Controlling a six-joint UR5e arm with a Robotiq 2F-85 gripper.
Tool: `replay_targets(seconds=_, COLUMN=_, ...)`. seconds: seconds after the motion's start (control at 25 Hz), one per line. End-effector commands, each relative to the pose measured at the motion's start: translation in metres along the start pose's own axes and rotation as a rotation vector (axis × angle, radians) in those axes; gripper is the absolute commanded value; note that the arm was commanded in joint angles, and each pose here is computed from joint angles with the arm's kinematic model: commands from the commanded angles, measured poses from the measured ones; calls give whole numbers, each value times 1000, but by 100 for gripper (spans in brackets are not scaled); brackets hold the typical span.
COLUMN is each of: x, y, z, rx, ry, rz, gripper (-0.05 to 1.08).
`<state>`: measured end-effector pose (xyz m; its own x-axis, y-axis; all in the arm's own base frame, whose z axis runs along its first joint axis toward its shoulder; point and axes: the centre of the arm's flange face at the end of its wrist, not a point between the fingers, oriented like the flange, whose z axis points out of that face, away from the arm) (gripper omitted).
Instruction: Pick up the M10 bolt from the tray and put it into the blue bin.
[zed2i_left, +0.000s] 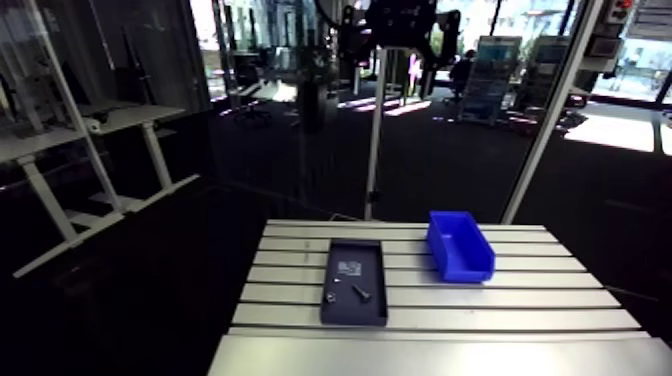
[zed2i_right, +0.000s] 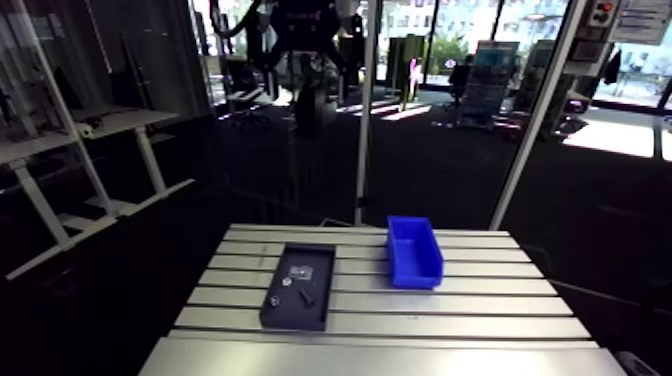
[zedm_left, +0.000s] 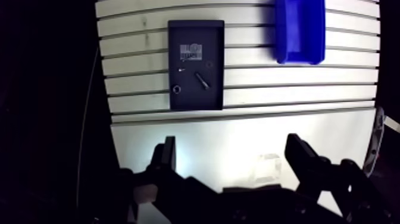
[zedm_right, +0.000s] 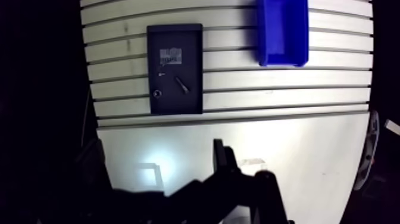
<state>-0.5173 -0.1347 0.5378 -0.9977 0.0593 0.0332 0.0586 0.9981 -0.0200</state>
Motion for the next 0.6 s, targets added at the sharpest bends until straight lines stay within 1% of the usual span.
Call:
replay_targets(seconds=0.04, x=1, y=0, z=1, rx=-3, ry=-1, rz=-16, gripper=1)
replay_targets(seconds=0.2, x=5, y=1, z=7, rx=-9, ry=-9, rz=-17, gripper=1)
replay_targets(seconds=0.28, x=6, y=2, z=7, rx=-15, ry=-10, rz=-40, gripper=1)
replay_targets(seconds=0.44, x=7, y=2, z=17, rx=-14, ry=-31, rz=-121, gripper=1)
replay_targets(seconds=0.52, x=7, y=1, z=20, rx=-12, ry=-29, rz=-159, gripper=1)
replay_targets(seconds=0.6, x=9, y=2, z=34, rx=-10, ry=-24, rz=-236, gripper=1)
